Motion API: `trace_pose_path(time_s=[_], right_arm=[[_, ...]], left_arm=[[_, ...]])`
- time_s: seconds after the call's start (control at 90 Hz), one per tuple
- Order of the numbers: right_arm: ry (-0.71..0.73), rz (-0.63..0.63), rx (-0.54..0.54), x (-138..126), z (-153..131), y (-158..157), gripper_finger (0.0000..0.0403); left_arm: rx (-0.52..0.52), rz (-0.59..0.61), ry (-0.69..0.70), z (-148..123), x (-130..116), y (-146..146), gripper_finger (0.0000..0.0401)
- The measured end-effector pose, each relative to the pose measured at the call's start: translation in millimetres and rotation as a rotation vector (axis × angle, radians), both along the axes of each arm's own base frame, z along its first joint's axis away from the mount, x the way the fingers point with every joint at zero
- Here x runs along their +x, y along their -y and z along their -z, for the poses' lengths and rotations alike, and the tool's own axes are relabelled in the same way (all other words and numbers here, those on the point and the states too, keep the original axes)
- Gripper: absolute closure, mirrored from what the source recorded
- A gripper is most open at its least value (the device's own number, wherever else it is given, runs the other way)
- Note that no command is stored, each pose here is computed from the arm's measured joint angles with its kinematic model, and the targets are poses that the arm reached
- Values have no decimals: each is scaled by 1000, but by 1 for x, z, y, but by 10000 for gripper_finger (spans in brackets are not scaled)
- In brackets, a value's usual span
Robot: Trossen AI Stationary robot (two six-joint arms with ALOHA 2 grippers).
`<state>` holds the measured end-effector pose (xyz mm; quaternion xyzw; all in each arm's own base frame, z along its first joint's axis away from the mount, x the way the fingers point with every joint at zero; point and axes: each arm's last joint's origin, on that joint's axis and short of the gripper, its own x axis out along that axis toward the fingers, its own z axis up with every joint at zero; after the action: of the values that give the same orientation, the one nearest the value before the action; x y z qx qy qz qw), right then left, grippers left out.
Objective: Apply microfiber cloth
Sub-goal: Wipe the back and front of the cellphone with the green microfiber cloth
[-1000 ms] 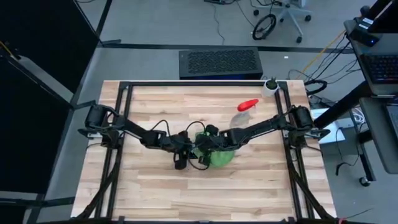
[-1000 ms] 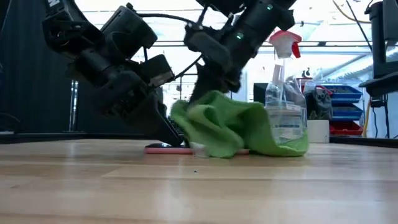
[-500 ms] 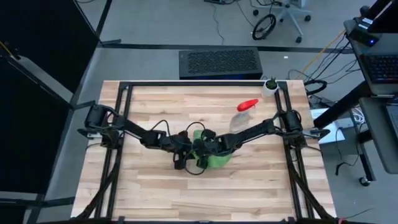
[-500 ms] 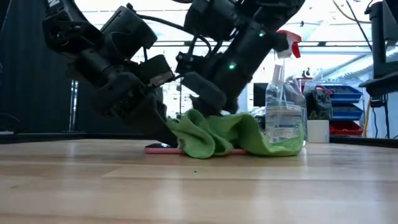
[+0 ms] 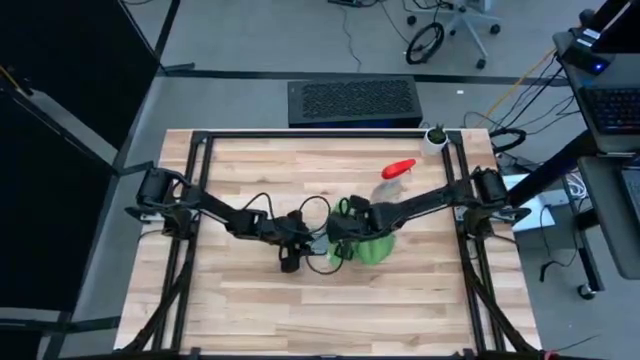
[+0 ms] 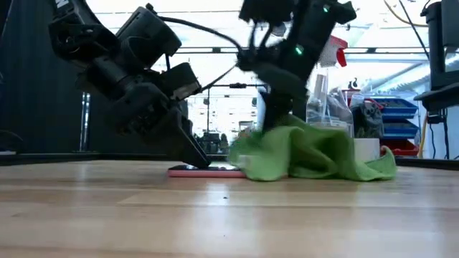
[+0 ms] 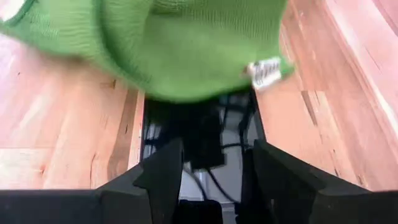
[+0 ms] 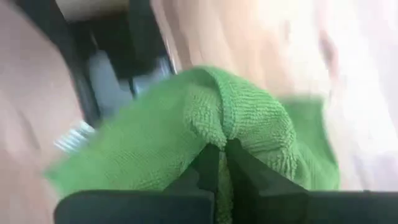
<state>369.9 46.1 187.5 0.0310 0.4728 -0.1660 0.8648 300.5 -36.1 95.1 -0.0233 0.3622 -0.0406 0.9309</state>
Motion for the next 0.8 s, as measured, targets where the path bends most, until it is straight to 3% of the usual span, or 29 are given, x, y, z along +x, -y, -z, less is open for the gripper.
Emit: trace_pose_path(time_s=[0.089, 0.167, 0.344, 0.467, 0.589, 0.8], right_arm=[[160, -38, -23, 14, -9, -2, 403], [219, -49, -35, 24, -5, -3, 403], [18, -10, -27, 24, 50, -7, 403], [-72, 14, -32, 20, 66, -13, 403], [-198, 12, -60, 6, 68, -22, 403], [-252, -13, -56, -9, 53, -31, 403]], left_arm=[[0, -1, 0, 0, 0, 0, 217], [-1, -1, 0, 0, 0, 0, 217], [-1, -2, 0, 0, 0, 0, 217], [0, -2, 0, 0, 0, 0, 217], [0, -2, 1, 0, 0, 0, 217], [2, 0, 2, 0, 0, 0, 217]])
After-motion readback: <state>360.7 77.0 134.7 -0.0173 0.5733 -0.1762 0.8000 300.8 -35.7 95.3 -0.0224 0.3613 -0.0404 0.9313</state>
